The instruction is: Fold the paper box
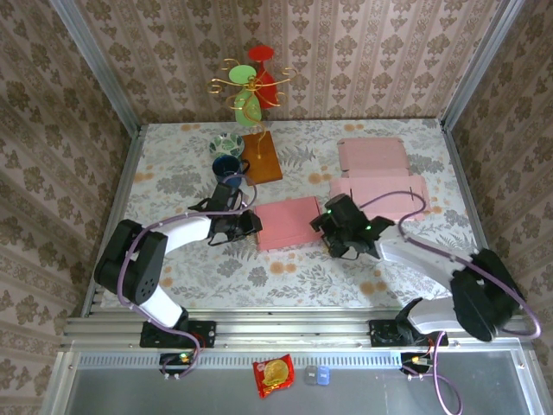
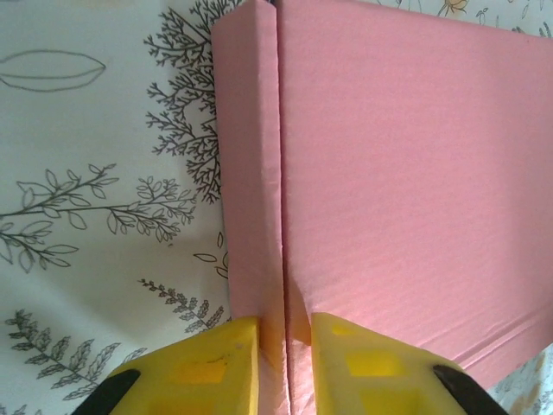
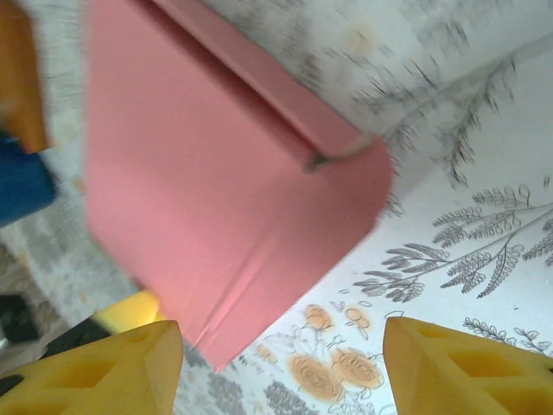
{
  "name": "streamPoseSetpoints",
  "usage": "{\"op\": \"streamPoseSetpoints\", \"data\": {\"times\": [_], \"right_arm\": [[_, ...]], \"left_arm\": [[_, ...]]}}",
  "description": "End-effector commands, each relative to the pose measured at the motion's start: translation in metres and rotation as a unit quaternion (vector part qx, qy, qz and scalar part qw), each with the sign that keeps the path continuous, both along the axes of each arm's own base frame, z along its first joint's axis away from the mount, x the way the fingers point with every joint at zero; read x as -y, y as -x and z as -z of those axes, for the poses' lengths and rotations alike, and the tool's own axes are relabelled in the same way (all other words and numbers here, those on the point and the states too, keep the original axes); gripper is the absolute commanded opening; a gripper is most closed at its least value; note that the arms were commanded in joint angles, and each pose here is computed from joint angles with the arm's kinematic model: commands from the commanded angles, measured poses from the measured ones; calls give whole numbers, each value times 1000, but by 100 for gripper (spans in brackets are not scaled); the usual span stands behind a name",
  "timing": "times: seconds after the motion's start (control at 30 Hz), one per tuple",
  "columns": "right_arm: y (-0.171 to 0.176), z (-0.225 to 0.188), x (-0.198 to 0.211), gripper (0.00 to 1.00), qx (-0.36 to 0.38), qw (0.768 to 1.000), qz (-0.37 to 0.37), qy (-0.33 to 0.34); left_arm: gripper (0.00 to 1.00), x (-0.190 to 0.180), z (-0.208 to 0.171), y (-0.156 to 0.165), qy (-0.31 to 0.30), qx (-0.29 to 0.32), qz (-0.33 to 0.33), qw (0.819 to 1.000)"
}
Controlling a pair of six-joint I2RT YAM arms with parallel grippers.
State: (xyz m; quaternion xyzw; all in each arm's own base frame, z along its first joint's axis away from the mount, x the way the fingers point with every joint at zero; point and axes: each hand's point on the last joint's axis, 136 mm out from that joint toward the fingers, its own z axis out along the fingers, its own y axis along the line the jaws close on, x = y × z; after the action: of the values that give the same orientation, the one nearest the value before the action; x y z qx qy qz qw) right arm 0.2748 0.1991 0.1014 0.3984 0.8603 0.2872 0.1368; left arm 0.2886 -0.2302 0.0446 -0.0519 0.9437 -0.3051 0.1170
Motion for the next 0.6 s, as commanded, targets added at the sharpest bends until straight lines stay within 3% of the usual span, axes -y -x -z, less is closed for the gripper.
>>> {"op": "streamPoseSetpoints", "data": {"times": [0.0,0.23,0.37,0.57], "right_arm": [[12,-17,36,65,36,987,-113,107],[-35,-29,48,63,120,962,-216,113],[-56,-8,22,58,107,942,-303,97],[-74,23,10,59,75,927,-353,99]], "left_arm": [[22,-3,2,-1,-23,6,18,1000],[21,-3,1,-3,-34,12,31,999],[21,-1,2,-4,-35,11,37,999],[21,-1,3,-7,-37,12,35,999]]}}
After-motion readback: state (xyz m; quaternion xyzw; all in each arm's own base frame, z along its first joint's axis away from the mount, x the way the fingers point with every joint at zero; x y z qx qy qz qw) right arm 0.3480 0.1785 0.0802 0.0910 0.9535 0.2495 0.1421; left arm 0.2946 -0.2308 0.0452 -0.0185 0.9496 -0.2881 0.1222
